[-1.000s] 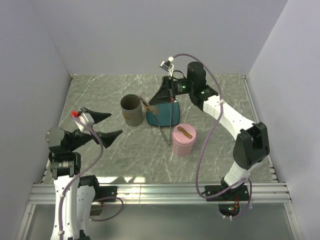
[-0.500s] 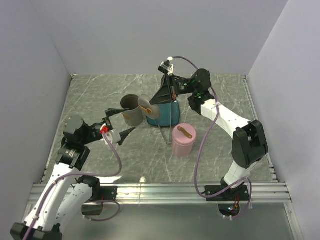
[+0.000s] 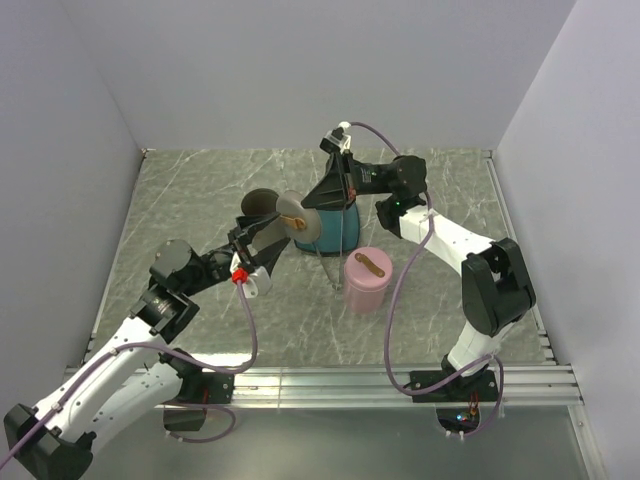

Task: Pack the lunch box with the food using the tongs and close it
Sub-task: Pick up the box lid from the center of the board.

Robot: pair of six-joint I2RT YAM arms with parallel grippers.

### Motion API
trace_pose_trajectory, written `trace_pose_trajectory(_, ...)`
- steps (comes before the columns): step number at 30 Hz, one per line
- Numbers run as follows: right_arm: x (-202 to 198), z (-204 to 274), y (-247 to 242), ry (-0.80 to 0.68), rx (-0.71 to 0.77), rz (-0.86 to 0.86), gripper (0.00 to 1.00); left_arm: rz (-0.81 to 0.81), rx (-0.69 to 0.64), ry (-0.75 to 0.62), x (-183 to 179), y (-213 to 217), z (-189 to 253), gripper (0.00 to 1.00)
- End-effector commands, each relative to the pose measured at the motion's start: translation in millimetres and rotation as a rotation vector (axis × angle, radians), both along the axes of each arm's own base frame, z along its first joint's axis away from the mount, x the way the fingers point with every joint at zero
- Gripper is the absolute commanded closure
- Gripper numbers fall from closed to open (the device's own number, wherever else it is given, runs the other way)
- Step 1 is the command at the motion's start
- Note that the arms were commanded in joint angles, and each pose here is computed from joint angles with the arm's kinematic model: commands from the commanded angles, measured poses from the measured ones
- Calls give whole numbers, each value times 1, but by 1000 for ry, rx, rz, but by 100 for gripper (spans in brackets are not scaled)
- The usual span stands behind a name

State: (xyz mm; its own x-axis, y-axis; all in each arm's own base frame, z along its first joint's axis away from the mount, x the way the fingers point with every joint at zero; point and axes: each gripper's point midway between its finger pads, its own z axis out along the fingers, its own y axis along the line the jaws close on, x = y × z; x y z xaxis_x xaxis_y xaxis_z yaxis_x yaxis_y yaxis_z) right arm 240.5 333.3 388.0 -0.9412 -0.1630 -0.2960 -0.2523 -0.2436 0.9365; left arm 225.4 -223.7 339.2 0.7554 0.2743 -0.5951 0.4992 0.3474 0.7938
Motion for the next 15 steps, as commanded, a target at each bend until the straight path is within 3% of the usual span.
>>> trace_pose_trajectory(1,-9,13,-6,-38,64,-7,100,30,-43,-72,4,1,17,39)
trace_pose_trajectory(15,-31,12,3,-61,70,42,100,6,-45,-53,-4,-9,14,49)
